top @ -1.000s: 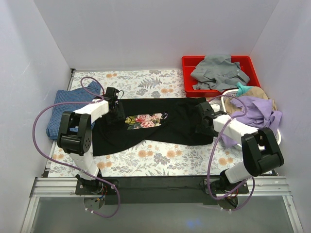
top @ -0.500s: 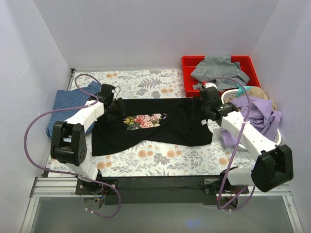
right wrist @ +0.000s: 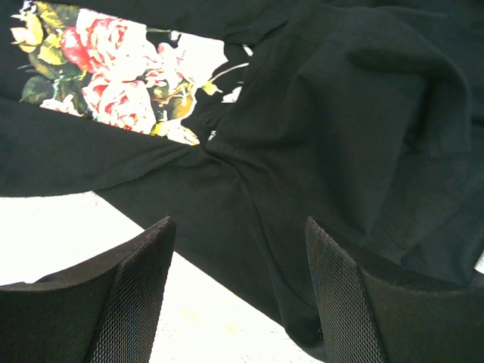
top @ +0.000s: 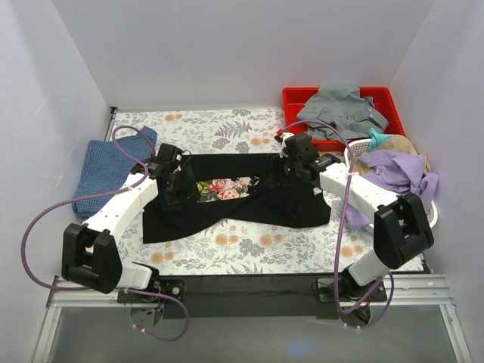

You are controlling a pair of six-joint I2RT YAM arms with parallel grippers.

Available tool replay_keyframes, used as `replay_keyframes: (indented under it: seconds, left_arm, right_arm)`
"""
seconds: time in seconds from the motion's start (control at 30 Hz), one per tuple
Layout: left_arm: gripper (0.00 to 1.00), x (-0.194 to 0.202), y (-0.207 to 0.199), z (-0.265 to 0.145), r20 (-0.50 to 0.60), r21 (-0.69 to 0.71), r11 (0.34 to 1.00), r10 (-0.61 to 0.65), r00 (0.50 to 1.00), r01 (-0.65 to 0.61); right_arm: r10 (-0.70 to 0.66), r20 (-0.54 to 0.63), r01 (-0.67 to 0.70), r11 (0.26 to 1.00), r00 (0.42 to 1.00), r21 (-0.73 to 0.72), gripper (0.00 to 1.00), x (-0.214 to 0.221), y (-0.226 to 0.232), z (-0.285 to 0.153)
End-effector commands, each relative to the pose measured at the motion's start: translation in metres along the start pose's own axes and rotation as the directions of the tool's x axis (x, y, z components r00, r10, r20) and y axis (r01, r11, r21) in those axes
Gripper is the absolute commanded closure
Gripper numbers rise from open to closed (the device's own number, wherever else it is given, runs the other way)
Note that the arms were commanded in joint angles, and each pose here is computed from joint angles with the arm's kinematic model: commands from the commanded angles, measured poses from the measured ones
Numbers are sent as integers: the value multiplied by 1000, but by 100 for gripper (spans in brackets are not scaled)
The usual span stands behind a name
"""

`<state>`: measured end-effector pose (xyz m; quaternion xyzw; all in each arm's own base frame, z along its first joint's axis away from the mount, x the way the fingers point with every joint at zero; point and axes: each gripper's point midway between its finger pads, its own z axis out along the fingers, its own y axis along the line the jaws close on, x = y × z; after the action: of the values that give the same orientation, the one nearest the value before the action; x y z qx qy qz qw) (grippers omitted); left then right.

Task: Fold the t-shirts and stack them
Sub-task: Fold the tshirt

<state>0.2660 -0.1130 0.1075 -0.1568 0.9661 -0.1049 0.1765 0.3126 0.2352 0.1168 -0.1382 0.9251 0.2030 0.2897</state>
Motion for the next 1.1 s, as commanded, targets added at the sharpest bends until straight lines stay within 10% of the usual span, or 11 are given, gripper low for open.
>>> replay_keyframes:
  seconds: [0.0, 1.07]
  left_arm:
    - [33, 28, 30, -8, -6, -142, 966, -217, 976, 214]
    - [37, 80, 94, 22, 211, -419, 616, -649, 731, 667]
  right_arm:
    - [-45, 90, 54, 995, 995, -89, 25, -34, 23, -6]
    - [-134, 77, 141, 986, 988, -92, 24, -7, 12, -19]
